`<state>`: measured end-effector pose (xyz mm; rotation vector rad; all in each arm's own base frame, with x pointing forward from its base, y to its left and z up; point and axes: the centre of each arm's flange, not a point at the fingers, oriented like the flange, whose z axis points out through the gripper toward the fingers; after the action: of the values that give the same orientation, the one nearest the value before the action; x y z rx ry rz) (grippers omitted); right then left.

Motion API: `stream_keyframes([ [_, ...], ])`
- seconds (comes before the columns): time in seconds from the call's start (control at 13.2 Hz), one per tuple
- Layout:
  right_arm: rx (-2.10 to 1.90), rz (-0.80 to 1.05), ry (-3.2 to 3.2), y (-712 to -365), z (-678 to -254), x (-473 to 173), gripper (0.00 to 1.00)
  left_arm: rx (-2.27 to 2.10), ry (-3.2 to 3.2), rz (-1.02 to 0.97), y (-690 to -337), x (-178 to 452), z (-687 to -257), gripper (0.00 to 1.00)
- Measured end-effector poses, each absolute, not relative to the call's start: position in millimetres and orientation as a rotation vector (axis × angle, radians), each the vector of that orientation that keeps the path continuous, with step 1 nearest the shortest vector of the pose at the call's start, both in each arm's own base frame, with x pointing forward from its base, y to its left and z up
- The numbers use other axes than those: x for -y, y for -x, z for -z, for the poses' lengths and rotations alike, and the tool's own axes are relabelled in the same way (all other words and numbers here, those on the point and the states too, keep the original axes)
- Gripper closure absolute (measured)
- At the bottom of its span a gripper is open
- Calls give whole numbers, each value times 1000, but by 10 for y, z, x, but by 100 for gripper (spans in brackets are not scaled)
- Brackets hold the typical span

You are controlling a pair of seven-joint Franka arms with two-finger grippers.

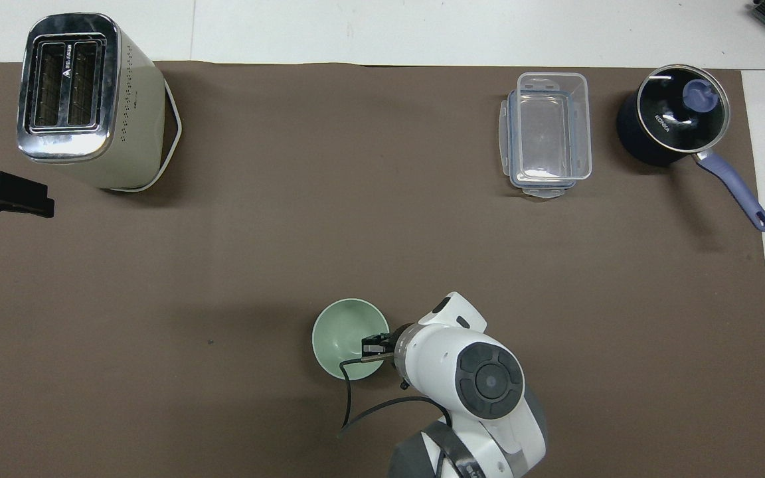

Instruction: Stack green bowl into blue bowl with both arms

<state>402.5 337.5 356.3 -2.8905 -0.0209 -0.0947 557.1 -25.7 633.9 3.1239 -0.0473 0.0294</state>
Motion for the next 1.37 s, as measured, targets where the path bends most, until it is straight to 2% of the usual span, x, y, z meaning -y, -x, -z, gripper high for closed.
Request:
stream_keyframes([
  [0.15, 5, 109, 2878, -4076, -3666, -3412, 80, 47, -3124, -29, -5571, 257, -6339, 0],
  [0.23, -11, 104, 2874, -4119, -3758, -3429, 71, 47, -3124, -29, -5571, 257, -6339, 0],
  [0.46, -95, 74, 2866, -4359, -4237, -3236, 34, 47, -3124, -29, -5571, 257, -6339, 0],
  [0.61, -189, 97, 2853, -4549, -4551, -2860, 10, 47, -3124, -29, -5571, 257, -6339, 0],
  [0.68, -235, 116, 2858, -4630, -4667, -2621, 0, 47, -3124, -29, -5571, 257, -6339, 0],
  [1.06, -346, 226, 2949, -4956, -5020, -1209, 0, 47, -3124, -29, -5571, 258, -6339, 0],
  [1.22, -381, 220, 2964, -5030, -5155, -618, 0, 47, -3124, -29, -5571, 258, -6339, 0],
  [1.37, -412, 198, 2991, -5066, -5480, -191, 0, 47, -3124, -29, -5570, 258, -6339, 0],
])
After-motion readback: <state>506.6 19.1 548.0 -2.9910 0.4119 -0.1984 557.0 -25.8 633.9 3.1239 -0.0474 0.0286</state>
